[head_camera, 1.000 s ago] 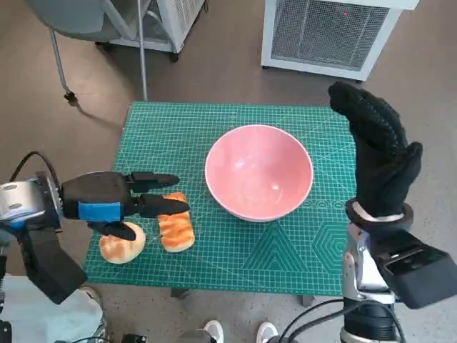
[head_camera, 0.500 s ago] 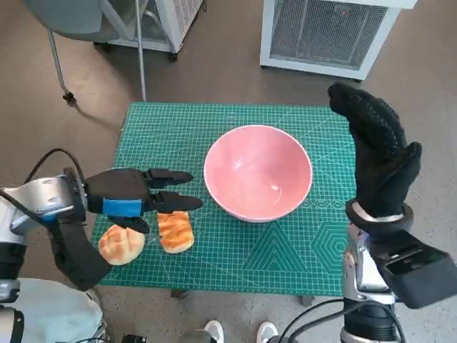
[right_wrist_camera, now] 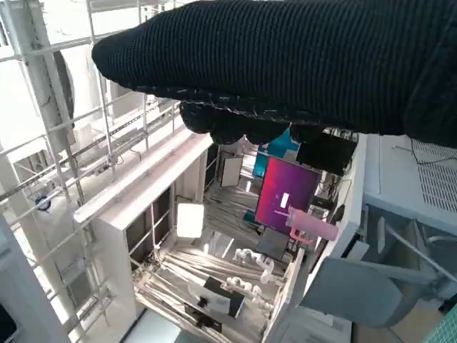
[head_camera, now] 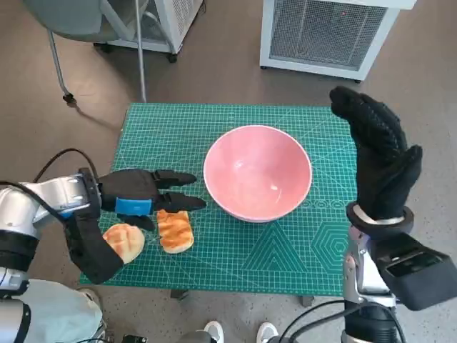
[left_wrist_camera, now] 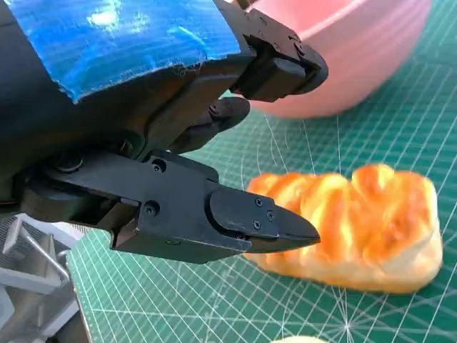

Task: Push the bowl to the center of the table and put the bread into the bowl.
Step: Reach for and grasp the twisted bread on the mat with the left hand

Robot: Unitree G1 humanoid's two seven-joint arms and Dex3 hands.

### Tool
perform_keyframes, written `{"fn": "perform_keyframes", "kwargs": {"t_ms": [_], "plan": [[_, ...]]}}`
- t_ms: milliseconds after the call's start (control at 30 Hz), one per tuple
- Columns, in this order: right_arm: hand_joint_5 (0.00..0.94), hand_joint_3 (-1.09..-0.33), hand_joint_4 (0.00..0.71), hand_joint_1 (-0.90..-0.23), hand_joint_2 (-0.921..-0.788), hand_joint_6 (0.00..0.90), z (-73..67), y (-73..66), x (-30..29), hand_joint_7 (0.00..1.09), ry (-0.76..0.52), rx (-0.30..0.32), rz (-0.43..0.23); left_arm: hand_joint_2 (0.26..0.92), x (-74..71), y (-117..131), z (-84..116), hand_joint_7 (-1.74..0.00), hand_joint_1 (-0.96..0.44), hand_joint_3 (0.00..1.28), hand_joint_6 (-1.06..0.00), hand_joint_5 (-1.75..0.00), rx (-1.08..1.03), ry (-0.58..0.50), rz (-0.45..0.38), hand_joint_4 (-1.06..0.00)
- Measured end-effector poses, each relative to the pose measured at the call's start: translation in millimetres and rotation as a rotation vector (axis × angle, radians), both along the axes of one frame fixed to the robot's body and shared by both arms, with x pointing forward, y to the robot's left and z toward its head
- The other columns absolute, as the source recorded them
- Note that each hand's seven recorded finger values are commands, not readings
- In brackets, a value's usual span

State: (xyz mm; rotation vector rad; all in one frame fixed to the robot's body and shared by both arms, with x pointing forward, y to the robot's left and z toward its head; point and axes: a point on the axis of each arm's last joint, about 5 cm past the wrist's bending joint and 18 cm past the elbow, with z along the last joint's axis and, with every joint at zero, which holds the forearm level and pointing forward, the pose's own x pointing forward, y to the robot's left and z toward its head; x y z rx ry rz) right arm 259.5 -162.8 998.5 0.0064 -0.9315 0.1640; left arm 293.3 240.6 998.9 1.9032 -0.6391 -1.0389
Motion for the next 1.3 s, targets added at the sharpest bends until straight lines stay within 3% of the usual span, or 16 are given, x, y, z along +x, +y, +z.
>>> {"fn": "perform_keyframes", "kwargs": {"t_ms": [433, 700, 1100, 1167, 1233, 1267, 1300], "plan": [[0.015, -0.617, 0.357, -0.465, -0.921, -0.001, -0.6, -0.3, -0.5, 0.77, -0.003, 0.009, -0.010, 0.921, 2.1, -1, -21, -0.07, -0.03, 0.10, -0.34, -0.04, 0.031, 0.086, 0.032, -0.22], [0.014, -0.617, 0.354, -0.465, -0.921, -0.001, -1.3, 0.0, -0.4, 0.76, -0.001, 0.017, -0.017, 0.921, 4.8, -3, -24, -0.08, -0.02, 0.10, -0.37, -0.06, 0.063, 0.076, 0.034, -0.27], [0.014, -0.615, 0.355, -0.463, -0.921, 0.000, -2.3, 0.8, -0.4, 0.76, -0.002, 0.026, -0.018, 0.921, 7.3, -5, -40, -0.15, 0.01, 0.14, -0.51, -0.09, 0.061, 0.103, 0.061, -0.40], [0.014, -0.615, 0.355, -0.464, -0.921, 0.000, -2.6, 0.7, -0.3, 0.76, -0.001, 0.027, -0.018, 0.921, 7.9, -5, -42, -0.21, 0.01, 0.16, -0.55, -0.10, 0.052, 0.101, 0.067, -0.46], [0.013, -0.615, 0.355, -0.463, -0.921, 0.000, -2.9, 0.9, -0.2, 0.76, 0.000, 0.028, -0.018, 0.921, 8.8, -5, -43, -0.41, 0.01, 0.17, -0.58, -0.10, 0.047, 0.095, 0.069, -0.58], [0.013, -0.615, 0.355, -0.463, -0.921, 0.000, -3.0, 1.0, -0.2, 0.76, 0.000, 0.028, -0.018, 0.921, 9.2, -5, -44, -0.41, 0.01, 0.17, -0.58, -0.10, 0.043, 0.093, 0.069, -0.58], [0.013, -0.616, 0.354, -0.462, -0.921, -0.001, -3.2, 1.2, -0.1, 0.76, 0.001, 0.029, -0.018, 0.921, 9.6, -5, -45, -0.89, 0.00, 0.21, -0.56, -0.70, 0.038, 0.090, 0.068, -0.48]]}}
